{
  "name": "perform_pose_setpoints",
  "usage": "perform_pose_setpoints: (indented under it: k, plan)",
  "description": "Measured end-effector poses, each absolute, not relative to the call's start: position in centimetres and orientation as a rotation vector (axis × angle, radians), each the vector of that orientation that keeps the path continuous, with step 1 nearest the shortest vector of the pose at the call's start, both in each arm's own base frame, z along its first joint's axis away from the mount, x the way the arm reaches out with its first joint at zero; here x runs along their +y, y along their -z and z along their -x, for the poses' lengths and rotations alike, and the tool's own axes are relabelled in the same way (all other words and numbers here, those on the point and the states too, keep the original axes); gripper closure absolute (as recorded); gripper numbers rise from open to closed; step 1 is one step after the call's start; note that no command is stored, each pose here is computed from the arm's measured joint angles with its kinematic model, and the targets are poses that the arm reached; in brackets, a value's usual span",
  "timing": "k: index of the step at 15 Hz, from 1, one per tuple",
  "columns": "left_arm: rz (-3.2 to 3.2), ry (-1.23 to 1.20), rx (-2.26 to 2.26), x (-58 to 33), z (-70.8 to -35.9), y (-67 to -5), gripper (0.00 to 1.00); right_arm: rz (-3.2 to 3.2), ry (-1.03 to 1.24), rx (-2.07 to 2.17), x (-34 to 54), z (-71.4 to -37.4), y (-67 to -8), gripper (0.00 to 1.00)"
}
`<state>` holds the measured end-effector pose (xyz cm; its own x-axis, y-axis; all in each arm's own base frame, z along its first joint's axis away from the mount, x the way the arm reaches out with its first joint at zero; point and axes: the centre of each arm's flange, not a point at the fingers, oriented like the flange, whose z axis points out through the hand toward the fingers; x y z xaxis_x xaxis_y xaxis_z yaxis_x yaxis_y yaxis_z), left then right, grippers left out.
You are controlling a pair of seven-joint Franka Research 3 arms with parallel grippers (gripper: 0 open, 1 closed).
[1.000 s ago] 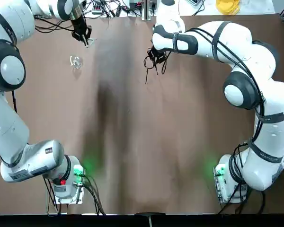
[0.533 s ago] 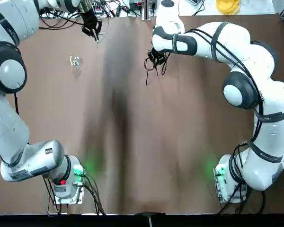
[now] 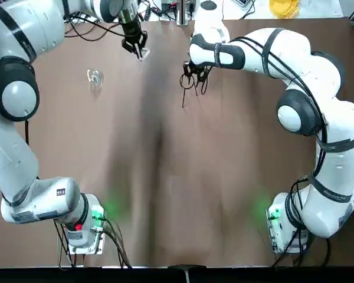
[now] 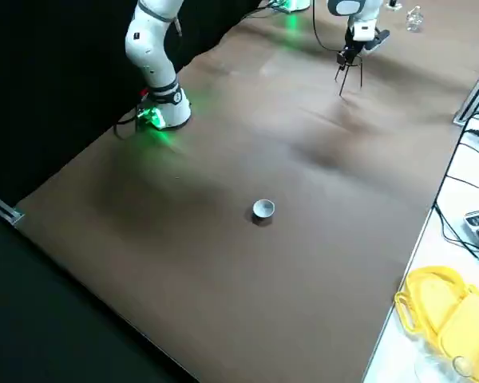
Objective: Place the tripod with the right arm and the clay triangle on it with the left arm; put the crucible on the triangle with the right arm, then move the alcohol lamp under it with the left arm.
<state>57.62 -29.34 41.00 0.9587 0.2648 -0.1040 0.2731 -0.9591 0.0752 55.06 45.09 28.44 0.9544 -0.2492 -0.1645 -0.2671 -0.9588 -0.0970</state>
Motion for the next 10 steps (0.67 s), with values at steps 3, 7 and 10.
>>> perform_pose_setpoints:
  k: [3, 7, 10]
  plan:
    - [-3.031, 0.186, 0.360, -32.4, -56.1, -39.6, 0.88, 2.980, -0.203, 0.391, 45.0, -55.7, -29.8, 0.25]
    - [-3.038, 0.222, 0.306, -34.5, -55.0, -38.4, 0.88, 3.002, -0.224, 0.322, 40.8, -57.7, -34.1, 0.25]
    - [-3.040, 0.243, 0.250, -36.9, -53.9, -37.5, 0.88, 3.000, -0.237, 0.278, 33.2, -60.9, -37.9, 0.25]
